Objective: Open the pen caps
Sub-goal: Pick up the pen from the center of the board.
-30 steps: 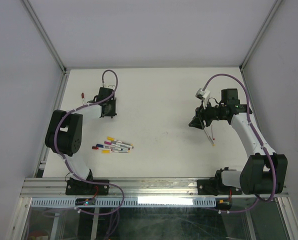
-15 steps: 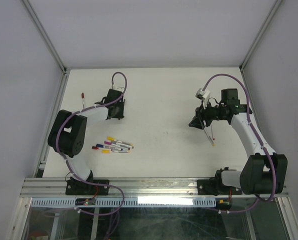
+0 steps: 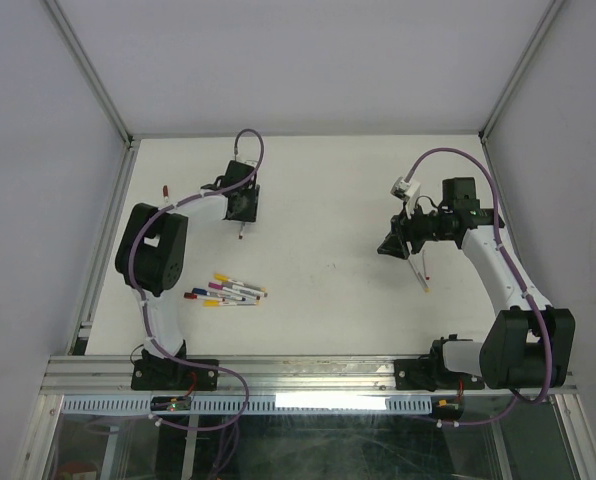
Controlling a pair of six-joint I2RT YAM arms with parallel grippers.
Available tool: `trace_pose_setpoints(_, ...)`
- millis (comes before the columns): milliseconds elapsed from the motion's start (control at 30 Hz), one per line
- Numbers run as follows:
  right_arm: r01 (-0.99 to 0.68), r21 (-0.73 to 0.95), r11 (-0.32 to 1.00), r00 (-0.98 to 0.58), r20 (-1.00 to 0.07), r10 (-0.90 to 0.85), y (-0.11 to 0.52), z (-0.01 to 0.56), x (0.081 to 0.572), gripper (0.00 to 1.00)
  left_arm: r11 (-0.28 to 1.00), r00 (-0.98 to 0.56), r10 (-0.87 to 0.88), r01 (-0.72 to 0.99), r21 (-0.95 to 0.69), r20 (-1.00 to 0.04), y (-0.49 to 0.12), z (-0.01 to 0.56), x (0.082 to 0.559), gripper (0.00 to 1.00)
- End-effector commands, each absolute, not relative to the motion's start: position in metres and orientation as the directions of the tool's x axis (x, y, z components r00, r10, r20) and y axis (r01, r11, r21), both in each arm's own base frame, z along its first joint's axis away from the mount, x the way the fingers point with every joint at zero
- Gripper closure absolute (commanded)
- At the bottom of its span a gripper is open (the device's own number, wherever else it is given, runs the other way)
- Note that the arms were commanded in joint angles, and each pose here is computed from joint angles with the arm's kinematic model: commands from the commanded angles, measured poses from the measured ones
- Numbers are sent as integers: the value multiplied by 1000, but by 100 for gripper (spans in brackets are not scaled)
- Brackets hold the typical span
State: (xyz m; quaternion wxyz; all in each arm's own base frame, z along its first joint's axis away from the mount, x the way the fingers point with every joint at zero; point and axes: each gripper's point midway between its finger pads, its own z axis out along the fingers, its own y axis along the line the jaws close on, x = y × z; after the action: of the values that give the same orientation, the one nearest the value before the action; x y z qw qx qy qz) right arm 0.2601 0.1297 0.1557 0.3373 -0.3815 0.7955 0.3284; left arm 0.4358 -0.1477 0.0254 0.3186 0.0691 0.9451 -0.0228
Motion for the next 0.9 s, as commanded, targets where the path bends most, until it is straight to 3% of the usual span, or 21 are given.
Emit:
trace_pose_setpoints(0,-847,232,477,-438,-815,-380,131,166,263,49,986,-807,161,159,53,-567,-143,18,432,69)
trace_pose_setpoints(167,-848,307,432,-463,-825,-324,143,170,257,49,986,-805,144,166,14,-576,-149,24,431,92)
trace_pose_setpoints(267,-837,396,377,-502,-831,-241,160,177,254,49,983,-786,127,181,-29,-605,-160,38,432,100)
trace_pose_setpoints(500,-798,507,325,-548,-835,-42,181,176,263,49,937,-745,68,277,-215,-664,-219,61,414,100)
trace_pose_setpoints(867,-725,580,373,-596,-799,82,197,138,278,39,813,-734,-98,330,-480,-672,-292,66,361,100)
